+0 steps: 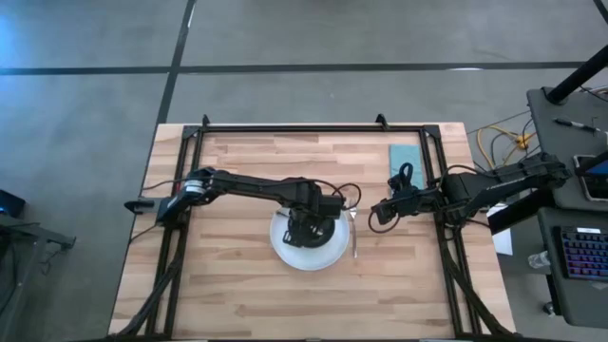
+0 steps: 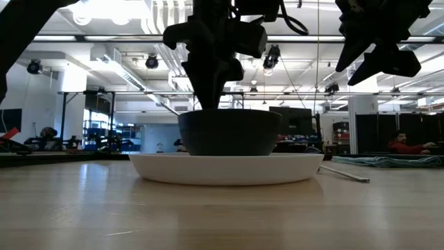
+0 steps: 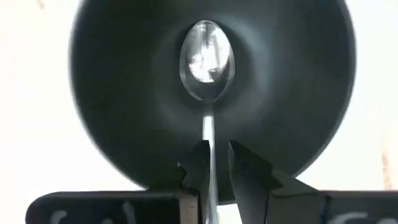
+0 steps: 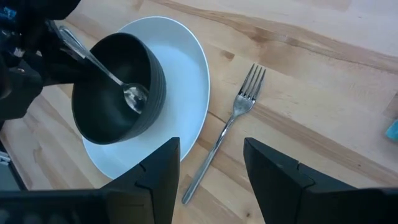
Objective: Set table place
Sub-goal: Return to Home Position
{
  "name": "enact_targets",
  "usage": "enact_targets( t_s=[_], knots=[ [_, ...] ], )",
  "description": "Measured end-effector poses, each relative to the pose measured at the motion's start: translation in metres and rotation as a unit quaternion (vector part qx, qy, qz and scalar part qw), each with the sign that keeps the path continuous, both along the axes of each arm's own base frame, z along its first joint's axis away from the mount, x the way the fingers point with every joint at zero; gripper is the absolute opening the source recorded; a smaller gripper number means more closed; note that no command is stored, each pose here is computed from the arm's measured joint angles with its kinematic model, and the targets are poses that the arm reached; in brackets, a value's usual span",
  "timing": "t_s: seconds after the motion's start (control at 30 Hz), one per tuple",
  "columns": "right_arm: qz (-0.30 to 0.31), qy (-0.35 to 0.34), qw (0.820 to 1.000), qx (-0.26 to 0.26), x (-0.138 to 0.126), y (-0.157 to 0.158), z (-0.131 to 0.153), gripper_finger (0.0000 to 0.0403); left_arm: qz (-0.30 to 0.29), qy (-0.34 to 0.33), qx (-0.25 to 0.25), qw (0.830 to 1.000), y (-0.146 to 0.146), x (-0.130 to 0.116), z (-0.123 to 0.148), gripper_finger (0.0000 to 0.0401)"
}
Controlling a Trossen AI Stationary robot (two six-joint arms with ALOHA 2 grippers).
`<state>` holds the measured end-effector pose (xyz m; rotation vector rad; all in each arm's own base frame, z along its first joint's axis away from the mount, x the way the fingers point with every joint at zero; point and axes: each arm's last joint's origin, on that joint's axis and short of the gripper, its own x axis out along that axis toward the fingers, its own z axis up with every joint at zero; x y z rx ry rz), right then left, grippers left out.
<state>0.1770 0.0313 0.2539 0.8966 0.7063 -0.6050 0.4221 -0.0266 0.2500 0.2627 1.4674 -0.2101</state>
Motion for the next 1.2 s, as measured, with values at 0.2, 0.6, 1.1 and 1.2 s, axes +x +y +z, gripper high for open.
enact_targets(
  t_s=[0.2, 0.6, 1.1, 1.2],
  knots=[
    [0.001, 0.001, 1.0, -0.001, 0.0, 0.0, 0.0, 0.0171, 0.005, -0.021, 0.027, 0.999, 0.002, -0.003, 0.019, 0.0045],
    [0.082, -0.009, 0.996, -0.023, -0.001, 0.002, 0.013, 0.0171, 0.088, -0.144, 0.002, 0.986, 0.003, -0.042, 0.101, 0.0045],
    [0.285, -0.201, 0.925, -0.149, 0.001, 0.014, 0.11, 0.0171, 0.084, -0.442, -0.232, 0.863, -0.016, -0.089, 0.182, 0.0045],
    [0.31, -0.285, 0.89, -0.175, -0.007, 0.015, 0.128, 0.0171, 0.087, -0.471, -0.246, 0.843, -0.015, -0.099, 0.167, 0.0045]
  ],
)
